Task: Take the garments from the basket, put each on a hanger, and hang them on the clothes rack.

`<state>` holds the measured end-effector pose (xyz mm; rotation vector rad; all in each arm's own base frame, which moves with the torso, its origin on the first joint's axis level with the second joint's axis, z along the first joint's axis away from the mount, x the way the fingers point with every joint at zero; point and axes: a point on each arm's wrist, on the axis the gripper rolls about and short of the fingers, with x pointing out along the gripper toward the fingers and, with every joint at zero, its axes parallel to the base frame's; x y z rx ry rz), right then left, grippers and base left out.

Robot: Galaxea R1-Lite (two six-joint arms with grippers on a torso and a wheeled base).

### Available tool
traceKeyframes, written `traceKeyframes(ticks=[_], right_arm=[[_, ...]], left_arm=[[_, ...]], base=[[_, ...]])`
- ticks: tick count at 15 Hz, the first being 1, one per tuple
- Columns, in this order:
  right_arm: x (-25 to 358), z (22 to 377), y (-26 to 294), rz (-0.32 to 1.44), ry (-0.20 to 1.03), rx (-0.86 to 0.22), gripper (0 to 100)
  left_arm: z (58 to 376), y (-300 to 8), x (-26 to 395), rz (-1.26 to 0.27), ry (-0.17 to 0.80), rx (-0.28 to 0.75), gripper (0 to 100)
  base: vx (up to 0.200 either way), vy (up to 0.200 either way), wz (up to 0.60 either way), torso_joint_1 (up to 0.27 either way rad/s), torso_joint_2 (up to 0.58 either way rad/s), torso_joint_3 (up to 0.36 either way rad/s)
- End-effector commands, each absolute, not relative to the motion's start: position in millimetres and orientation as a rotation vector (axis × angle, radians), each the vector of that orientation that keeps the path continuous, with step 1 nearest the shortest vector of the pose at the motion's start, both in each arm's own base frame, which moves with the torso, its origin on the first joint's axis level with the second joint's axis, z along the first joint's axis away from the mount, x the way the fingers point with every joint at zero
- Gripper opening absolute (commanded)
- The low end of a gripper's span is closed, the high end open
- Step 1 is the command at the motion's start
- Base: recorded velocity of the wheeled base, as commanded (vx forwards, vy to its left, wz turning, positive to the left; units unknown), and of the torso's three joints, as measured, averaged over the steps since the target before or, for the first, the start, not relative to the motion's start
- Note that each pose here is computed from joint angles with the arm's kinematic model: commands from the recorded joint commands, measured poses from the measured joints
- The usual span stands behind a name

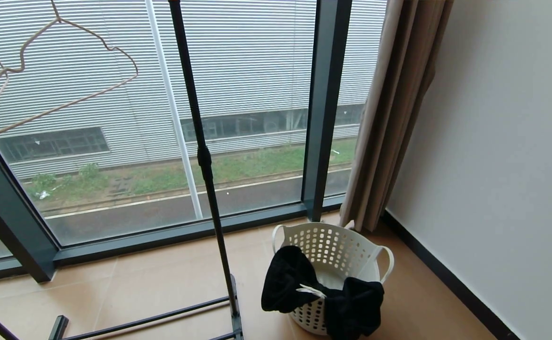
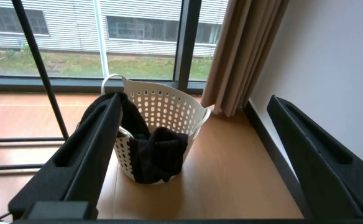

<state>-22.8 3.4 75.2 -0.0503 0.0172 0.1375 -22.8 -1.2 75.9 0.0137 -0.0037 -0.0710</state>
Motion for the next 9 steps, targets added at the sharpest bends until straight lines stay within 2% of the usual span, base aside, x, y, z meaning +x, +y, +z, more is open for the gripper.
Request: traceKeyframes(ticks=[1, 3, 6, 9], right_arm=[[-22.9, 75.3, 3.4, 0.139, 0.018, -0.05, 100], [-22.8, 75.4, 3.3, 0.137, 0.019, -0.05, 100], [-22.9, 75.3, 3.3, 0.137, 0.018, -0.05, 100], [-22.8, 74.9, 3.3, 0.137, 0.019, -0.05, 100]], left_arm=[[76.0, -1.3, -22.9, -0.072, -0.005, 0.014, 100], [76.0, -1.3, -22.9, -0.072, -0.005, 0.014, 100], [75.9, -1.3, -22.9, -0.075, -0.001, 0.014, 100], [76.4, -1.3, -23.0, -0.078, -0.002, 0.014, 100]], base=[[0.0, 0.0, 0.0, 0.0, 0.0, 0.0], [0.0, 0.0, 0.0, -0.011, 0.06, 0.062], [0.0, 0.0, 0.0, -0.036, 0.3, 0.243], [0.0, 0.0, 0.0, -0.014, 0.1, -0.038]])
